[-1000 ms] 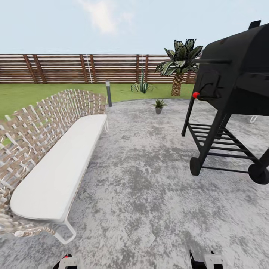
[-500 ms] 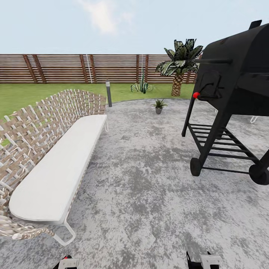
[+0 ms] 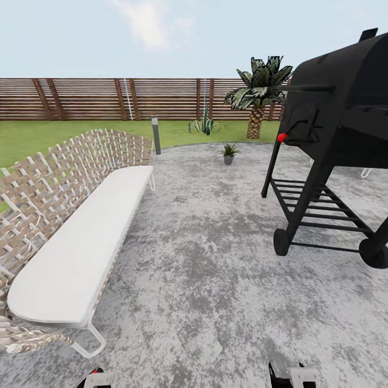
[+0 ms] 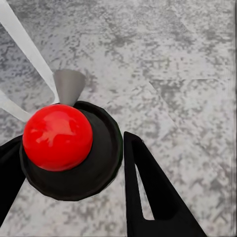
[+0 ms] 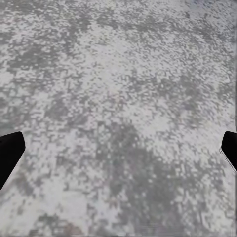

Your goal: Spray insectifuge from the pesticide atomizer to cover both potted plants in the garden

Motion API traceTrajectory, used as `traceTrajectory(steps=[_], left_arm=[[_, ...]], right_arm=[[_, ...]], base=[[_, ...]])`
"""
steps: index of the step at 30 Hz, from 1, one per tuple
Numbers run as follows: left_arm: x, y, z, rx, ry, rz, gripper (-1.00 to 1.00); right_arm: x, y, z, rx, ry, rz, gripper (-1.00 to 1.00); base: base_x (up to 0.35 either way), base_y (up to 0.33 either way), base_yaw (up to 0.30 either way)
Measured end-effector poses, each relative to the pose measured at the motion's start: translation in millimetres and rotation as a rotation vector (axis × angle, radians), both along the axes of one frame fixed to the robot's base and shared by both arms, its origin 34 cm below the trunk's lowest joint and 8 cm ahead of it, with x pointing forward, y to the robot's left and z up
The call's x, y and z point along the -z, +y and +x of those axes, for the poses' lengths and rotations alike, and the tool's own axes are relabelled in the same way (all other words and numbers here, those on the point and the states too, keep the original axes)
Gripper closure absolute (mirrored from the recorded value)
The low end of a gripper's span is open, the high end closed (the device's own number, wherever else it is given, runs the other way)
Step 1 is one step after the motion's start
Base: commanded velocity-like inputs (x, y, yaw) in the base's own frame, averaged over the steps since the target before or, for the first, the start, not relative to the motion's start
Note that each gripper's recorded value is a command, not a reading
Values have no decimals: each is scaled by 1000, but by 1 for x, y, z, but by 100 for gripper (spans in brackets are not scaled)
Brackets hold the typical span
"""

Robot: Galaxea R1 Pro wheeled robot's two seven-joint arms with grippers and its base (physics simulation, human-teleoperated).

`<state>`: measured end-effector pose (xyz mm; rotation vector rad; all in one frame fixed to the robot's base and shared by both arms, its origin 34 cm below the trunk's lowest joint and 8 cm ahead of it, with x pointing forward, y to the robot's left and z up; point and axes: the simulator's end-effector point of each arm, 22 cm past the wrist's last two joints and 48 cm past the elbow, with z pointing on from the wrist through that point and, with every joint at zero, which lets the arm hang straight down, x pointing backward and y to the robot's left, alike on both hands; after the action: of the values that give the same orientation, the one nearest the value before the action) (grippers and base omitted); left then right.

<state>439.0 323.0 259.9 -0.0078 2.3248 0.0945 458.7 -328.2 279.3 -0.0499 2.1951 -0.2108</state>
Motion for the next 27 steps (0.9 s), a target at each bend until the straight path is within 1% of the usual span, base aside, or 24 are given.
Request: traceTrajectory(steps=[27], left_arm=[[0,0,0,0,0,0,100]], right_arm=[[0,1,0,0,1,1,-100]], base=[[3,-3,0]])
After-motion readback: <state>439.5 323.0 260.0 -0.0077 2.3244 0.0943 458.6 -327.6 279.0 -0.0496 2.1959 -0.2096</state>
